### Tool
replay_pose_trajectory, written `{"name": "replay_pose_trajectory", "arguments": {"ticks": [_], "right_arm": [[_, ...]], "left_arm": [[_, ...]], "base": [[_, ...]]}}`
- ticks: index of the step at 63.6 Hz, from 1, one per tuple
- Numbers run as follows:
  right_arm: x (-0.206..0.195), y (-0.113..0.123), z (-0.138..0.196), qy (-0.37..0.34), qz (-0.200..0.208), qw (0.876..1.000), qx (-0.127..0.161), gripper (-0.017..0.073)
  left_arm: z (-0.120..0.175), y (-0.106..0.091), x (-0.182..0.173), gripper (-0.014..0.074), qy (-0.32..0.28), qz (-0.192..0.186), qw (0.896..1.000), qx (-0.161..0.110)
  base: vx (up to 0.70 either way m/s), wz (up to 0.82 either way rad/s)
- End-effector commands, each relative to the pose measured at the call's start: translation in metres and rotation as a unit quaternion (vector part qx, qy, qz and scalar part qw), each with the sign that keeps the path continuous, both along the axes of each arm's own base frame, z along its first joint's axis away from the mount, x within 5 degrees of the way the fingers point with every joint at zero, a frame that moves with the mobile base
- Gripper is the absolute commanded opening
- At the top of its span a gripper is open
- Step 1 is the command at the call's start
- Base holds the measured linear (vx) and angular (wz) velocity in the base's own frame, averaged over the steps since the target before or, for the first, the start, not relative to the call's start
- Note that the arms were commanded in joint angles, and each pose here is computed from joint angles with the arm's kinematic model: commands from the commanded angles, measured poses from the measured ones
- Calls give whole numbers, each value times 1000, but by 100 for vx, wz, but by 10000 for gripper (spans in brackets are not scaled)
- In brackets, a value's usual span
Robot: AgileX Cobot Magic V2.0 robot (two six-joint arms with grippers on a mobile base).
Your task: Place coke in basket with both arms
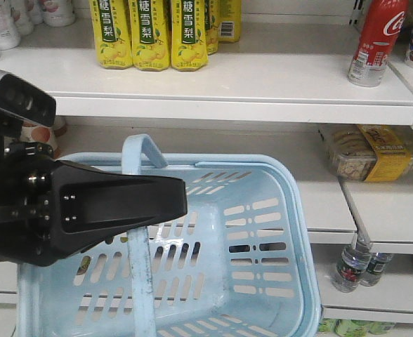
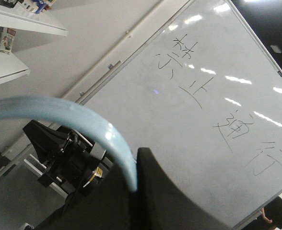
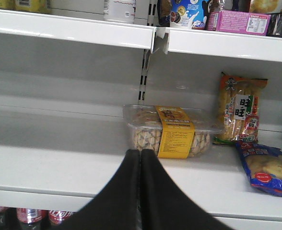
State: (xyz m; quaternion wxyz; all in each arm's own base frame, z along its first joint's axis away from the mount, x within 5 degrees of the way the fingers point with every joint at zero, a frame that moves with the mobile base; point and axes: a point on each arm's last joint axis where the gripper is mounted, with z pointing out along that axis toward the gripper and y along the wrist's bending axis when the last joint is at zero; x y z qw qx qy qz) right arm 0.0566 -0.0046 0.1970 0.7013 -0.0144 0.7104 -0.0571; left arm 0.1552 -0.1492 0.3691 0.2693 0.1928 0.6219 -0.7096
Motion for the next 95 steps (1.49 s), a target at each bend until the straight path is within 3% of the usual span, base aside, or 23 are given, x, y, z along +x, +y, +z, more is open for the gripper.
{"name": "replay_pose_trajectory", "arguments": {"ticks": [1,95], "right_arm": [[-1,2,4,-34,12,999,-10,-5],[-1,2,4,-34,12,999,-10,-5]], "left_arm": [[25,4,-12,-6,-25,-40,997,-68],[25,4,-12,-6,-25,-40,997,-68]], "base": [[9,-6],[4,-2]]}}
